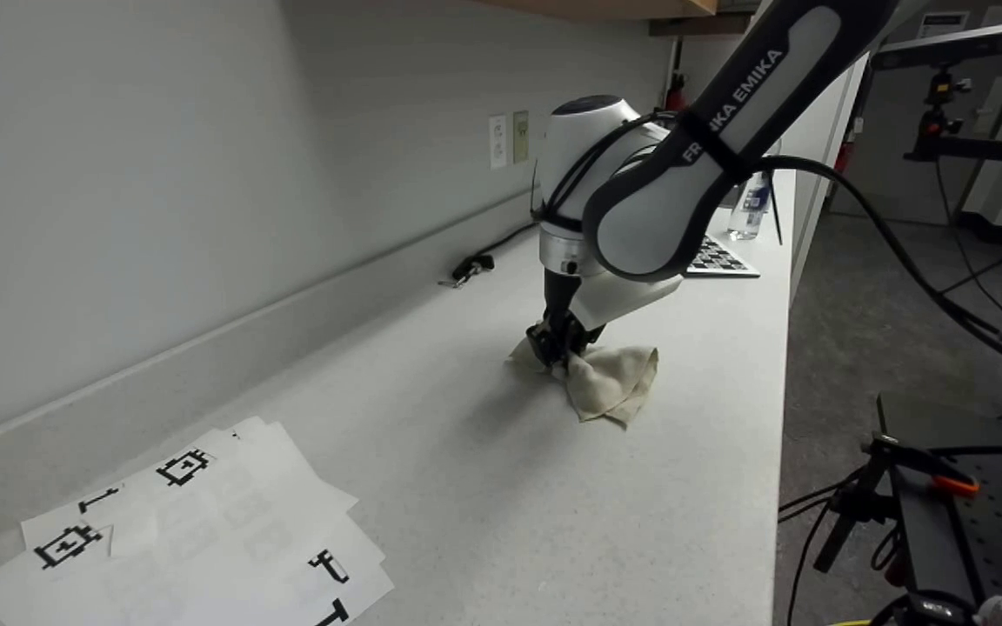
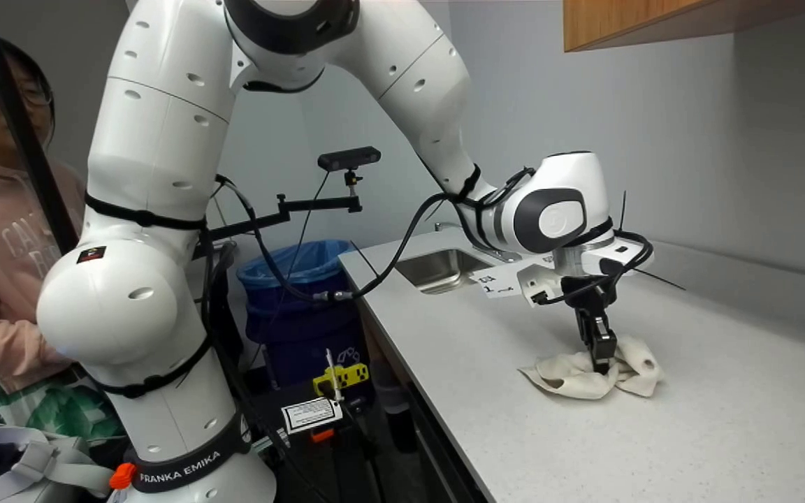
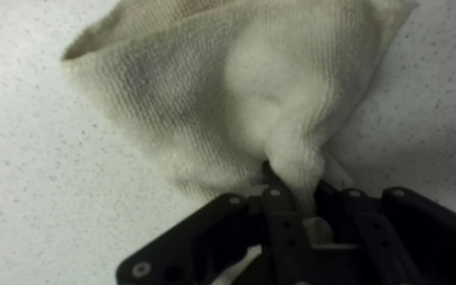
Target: Use the white towel to wipe the counter
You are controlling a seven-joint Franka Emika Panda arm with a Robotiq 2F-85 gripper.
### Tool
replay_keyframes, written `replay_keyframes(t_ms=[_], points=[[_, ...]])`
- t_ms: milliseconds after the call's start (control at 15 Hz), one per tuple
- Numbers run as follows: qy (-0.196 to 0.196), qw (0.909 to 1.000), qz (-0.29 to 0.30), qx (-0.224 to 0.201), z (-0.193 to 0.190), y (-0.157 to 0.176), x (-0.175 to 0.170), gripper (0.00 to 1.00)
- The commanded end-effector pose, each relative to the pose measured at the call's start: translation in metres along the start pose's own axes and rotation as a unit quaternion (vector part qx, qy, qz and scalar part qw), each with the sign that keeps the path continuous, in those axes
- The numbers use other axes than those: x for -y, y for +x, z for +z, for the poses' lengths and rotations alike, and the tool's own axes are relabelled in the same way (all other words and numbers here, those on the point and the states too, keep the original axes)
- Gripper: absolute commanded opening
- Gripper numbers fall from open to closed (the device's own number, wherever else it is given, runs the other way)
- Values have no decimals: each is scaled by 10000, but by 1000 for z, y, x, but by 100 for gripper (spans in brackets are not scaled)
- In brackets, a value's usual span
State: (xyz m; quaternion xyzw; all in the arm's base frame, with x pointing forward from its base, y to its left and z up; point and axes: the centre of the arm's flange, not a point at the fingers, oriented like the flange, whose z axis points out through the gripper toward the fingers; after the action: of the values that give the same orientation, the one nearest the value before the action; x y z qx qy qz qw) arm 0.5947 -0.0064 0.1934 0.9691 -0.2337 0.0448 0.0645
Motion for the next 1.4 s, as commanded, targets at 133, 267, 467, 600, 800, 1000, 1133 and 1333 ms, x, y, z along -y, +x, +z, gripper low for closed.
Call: replay_keyframes(t_ms=[133, 267, 467, 600, 800, 1000, 1133, 1333], points=[[221, 9993, -297, 100, -10, -41, 29, 3], [290, 9982, -517, 118, -16, -55, 46, 3], [377, 9960, -794, 152, -26, -74, 68, 3], [399, 9947, -932, 162, -30, -82, 78, 3], [434, 9935, -1038, 186, -37, -89, 87, 8], [431, 9932, -1075, 142, -43, -90, 87, 44], [425, 9934, -1063, 107, -47, -87, 85, 60], [414, 9935, -1063, 22, -53, -84, 80, 82]])
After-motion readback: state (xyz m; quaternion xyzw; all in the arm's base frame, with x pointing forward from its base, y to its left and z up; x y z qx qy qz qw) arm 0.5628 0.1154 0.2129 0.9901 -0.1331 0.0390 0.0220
